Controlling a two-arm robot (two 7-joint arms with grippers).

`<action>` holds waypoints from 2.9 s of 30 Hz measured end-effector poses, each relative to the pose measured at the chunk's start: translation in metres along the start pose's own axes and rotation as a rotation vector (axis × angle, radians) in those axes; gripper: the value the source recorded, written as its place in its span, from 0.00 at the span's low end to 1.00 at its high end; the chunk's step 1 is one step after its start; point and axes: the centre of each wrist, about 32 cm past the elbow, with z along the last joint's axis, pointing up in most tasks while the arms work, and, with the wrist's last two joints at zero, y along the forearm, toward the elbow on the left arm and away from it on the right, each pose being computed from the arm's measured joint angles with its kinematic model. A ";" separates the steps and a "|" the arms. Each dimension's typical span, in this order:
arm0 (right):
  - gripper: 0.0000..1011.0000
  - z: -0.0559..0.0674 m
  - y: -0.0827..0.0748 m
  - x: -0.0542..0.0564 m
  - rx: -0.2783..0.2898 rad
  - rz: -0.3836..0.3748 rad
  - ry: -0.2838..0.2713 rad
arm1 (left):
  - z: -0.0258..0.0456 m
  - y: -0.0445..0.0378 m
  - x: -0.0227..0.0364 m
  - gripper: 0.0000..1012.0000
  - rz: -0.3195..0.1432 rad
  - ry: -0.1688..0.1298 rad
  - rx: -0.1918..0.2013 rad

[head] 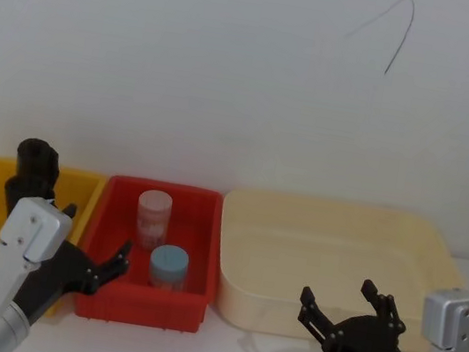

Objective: Pick up the garbage bag with the one hand and transfer it to the other hand.

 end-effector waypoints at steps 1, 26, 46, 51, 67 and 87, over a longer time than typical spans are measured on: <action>0.99 0.000 0.000 0.000 0.000 0.000 0.000 | 0.0000 0.0000 0.0000 0.99 0.000 0.000 0.000; 0.99 0.000 0.000 0.000 0.000 0.000 0.000 | 0.0058 0.0297 0.0051 0.99 0.039 0.082 0.013; 0.99 0.000 0.000 0.000 0.000 0.000 0.000 | 0.0135 0.0532 0.0318 0.99 0.093 0.106 0.077; 0.99 0.000 0.000 0.000 0.000 0.000 0.000 | 0.0136 0.0539 0.0403 0.99 0.106 0.104 0.104; 0.99 0.000 0.000 0.000 0.000 0.000 0.000 | 0.0132 0.0434 0.0630 0.99 0.129 0.094 0.164; 0.99 0.000 0.000 0.000 0.000 0.000 0.000 | 0.0058 0.0104 0.0862 0.99 0.066 0.084 0.201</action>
